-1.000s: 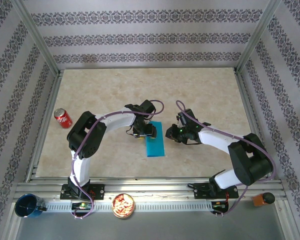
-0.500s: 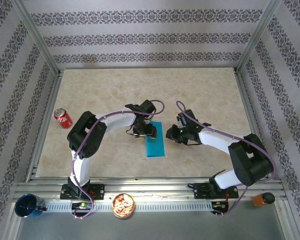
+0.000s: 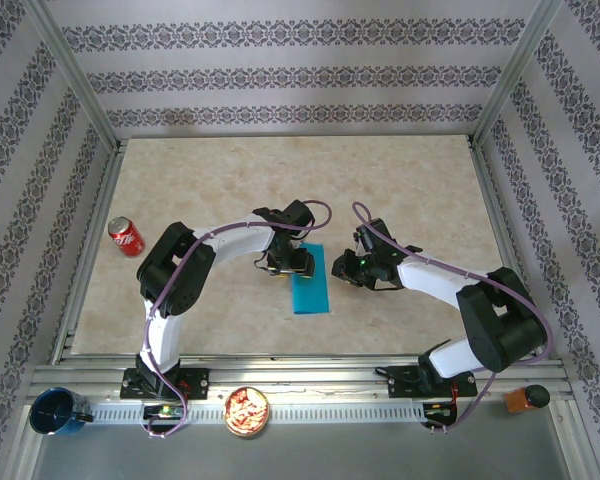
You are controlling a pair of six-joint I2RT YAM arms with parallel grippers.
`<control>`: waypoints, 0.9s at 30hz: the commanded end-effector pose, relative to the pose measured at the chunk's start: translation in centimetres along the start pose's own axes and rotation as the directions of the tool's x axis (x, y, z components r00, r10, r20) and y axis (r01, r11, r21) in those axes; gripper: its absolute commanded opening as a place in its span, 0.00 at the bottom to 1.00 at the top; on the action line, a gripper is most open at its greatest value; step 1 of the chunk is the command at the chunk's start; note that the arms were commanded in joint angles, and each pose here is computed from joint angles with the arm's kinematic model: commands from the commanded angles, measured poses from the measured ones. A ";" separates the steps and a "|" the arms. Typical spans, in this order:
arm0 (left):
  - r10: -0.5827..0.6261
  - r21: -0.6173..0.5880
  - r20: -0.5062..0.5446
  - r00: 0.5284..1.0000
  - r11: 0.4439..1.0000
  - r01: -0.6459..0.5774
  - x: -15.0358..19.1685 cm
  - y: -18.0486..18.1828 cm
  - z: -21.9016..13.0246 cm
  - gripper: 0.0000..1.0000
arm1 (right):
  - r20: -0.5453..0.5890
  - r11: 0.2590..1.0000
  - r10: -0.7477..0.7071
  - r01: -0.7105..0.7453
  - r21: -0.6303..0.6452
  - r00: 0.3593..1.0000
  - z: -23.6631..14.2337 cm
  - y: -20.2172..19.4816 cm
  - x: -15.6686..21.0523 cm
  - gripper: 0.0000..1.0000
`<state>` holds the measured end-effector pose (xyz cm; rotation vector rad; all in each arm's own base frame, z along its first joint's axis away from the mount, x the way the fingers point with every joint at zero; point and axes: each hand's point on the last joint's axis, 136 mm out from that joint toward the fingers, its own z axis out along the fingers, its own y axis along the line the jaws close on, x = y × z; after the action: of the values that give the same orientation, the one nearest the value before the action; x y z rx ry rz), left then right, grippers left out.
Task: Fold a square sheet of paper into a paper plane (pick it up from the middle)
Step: Hold the square sheet of paper at the center of the table.
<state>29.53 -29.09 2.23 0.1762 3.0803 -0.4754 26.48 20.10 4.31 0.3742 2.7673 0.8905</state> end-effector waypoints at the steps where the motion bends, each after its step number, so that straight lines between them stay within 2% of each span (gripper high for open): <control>1: 0.002 -0.042 -0.029 1.000 0.999 -0.003 0.6 0.7 3.0 0.58 | 0.020 1.000 0.016 -0.016 -0.003 1.000 -0.2 -0.4 0.0 0.22; 11: -0.013 -0.040 -0.042 0.999 0.999 0.011 0.9 0.9 3.6 0.58 | 0.014 0.998 0.038 -0.037 -0.058 0.999 0.0 -0.3 0.0 0.22; 15: -0.012 -0.039 -0.046 0.999 0.999 0.010 1.0 0.9 3.7 0.58 | -0.009 0.986 0.020 -0.021 -0.165 1.000 0.5 1.5 0.1 0.11; 20: -0.007 -0.029 -0.049 0.999 1.000 0.005 1.1 0.8 3.6 0.58 | -0.037 0.983 0.017 -0.024 -0.184 0.999 1.7 1.8 0.3 0.00; 27: -0.005 -0.037 -0.045 0.999 0.999 0.004 1.1 0.9 3.6 0.58 | -0.053 0.982 -0.006 -0.005 -0.190 0.999 2.8 2.6 0.5 0.00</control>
<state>29.52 -29.07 2.11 0.1518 3.0862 -0.4734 26.61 22.65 2.81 0.3570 2.7270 1.1185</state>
